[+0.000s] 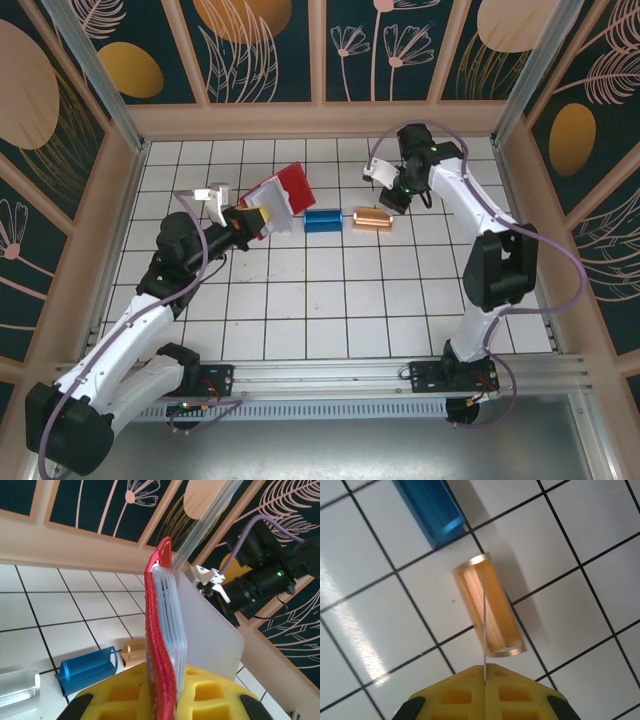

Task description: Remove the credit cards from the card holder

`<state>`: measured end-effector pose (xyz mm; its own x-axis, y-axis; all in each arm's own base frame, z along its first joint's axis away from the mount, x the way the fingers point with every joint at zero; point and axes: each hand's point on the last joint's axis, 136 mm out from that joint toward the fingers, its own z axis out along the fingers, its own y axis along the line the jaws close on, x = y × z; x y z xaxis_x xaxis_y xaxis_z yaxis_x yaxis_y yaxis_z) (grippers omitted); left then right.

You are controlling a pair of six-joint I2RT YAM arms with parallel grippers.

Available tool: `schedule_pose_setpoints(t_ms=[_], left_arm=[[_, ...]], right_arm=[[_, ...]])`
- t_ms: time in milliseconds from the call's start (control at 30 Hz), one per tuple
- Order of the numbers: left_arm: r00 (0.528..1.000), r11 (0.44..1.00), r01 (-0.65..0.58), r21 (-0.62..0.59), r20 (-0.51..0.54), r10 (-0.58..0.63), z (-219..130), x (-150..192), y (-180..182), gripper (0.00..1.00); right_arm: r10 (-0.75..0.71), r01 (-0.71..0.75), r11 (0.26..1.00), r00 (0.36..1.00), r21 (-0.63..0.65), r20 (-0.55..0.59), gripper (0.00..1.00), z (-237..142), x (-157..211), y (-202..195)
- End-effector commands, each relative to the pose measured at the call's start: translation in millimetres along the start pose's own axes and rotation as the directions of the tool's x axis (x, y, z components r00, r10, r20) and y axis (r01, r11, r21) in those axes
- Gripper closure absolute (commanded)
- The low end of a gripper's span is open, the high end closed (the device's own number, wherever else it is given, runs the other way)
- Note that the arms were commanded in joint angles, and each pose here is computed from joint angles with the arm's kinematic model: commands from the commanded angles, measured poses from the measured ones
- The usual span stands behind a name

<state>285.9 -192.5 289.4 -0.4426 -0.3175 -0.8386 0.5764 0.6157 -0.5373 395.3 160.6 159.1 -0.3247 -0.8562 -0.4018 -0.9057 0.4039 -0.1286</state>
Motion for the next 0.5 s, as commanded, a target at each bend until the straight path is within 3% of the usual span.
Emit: schedule_pose_setpoints(t_ms=[0, 467], left_arm=[[0.998, 0.995, -0.035, 0.094, 0.059, 0.029, -1, -24, -24, 1.00], [1.000, 0.991, -0.001, 0.131, 0.014, 0.000, 6, -6, -20, 1.00]], right_arm=[[-0.063, 0.062, 0.998, 0.995, -0.005, -0.072, 1.00, 6, 10, -7], [-0.111, 0.103, 0.993, 0.984, -0.063, -0.140, 1.00, 52, 7, -17]])
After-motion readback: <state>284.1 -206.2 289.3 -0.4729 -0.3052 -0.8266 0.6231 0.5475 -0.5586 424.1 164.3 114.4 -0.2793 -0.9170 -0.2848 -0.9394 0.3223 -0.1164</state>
